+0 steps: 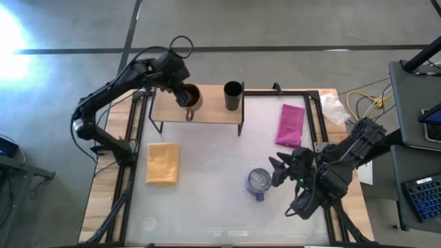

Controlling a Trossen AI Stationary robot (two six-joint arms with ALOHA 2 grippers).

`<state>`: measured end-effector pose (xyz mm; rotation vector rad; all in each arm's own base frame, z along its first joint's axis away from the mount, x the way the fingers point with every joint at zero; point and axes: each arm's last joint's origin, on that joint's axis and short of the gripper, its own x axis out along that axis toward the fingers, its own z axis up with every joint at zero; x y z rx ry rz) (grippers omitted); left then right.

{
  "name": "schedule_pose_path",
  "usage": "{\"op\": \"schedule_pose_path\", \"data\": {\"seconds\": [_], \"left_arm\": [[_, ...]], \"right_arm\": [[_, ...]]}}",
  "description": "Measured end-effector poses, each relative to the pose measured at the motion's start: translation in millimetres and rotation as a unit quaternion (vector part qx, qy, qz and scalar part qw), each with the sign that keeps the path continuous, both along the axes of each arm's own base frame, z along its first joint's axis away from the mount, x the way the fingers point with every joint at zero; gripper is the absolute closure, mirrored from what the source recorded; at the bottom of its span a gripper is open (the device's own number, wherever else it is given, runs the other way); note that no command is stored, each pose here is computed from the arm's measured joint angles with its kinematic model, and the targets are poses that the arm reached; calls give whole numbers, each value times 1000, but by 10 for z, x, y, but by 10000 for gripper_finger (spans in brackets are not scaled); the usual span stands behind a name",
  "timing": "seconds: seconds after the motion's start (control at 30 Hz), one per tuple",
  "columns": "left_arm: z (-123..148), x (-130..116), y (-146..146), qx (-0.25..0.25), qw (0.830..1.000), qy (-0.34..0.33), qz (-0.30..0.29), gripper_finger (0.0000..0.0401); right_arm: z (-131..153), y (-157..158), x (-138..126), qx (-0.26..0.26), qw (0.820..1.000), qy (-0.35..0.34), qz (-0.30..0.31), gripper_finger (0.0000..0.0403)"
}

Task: Stack small to large cups/mugs on shelf
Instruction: Put the green mug on the shelf

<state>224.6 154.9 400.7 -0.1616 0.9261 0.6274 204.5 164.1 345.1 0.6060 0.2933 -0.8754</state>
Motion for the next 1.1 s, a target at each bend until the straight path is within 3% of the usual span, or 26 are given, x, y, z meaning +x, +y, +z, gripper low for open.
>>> {"op": "schedule_pose_path", "data": {"seconds": [0.2, 0.37, 0.53, 0.8, 1.1], "left_arm": [[-172, 232, 297, -27, 999, 34, -14, 385], [-106, 410, 420, -28, 999, 21, -33, 385], [-164, 519, 519, -67, 996, 48, -38, 385], [-179, 474, 513, -96, 991, 81, -36, 385], [-143, 431, 495, -82, 992, 89, -23, 368]], "right_arm": [[-29, -52, 41, 5, 1000, 0, -17, 220], [-30, -59, 48, 11, 1000, -5, -23, 220], [-41, -72, 57, 20, 999, 4, -27, 220], [-48, -83, 61, 17, 999, 7, -28, 220], [-52, -86, 58, 11, 1000, 14, -25, 220]]}}
